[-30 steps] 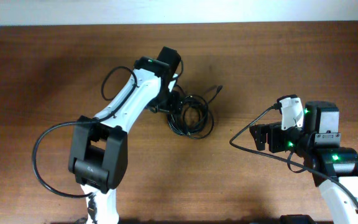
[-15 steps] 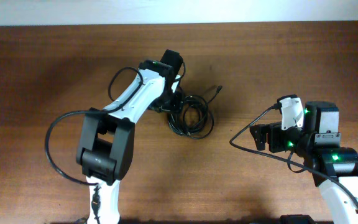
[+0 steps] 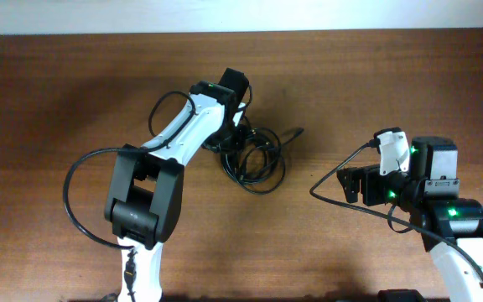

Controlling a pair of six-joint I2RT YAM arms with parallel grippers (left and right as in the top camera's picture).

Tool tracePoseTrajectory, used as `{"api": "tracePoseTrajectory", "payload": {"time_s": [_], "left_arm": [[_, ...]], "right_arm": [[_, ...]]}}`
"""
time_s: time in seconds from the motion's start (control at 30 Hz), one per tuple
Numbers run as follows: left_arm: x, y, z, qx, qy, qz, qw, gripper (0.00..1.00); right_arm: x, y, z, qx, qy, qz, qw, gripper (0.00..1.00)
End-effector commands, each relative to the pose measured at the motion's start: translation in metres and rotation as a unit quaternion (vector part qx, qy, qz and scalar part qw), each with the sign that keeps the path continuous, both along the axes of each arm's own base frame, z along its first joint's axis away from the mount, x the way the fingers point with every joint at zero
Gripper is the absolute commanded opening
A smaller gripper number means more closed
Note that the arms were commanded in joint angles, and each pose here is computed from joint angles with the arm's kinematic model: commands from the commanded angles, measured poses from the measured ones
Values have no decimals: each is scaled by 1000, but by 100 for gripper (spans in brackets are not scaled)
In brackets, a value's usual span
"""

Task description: Untangle cables

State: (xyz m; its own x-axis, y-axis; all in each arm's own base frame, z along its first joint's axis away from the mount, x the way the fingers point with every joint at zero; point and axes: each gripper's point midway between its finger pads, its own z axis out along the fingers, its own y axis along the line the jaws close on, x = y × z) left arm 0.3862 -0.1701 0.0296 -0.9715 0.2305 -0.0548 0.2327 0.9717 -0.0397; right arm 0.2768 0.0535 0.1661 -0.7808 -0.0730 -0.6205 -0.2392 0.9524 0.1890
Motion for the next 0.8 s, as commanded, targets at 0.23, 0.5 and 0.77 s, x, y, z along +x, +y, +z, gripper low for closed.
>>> {"api": "tracePoseTrajectory", "payload": {"time_s": [0.23,0.5,0.77], "left_arm": [[-8,-4,26,-8,0,-6,1000,0],[-6,-12,52,-18,-26,-15,999,0],[-5,-22,90,-18,-45,-27,998,0]], "right_arm": [[5,0,9,-6,-15,4,1000,98],[6,0,10,-6,-18,4,1000,99],[5,12,11,-4,-24,33,999,99]]}}
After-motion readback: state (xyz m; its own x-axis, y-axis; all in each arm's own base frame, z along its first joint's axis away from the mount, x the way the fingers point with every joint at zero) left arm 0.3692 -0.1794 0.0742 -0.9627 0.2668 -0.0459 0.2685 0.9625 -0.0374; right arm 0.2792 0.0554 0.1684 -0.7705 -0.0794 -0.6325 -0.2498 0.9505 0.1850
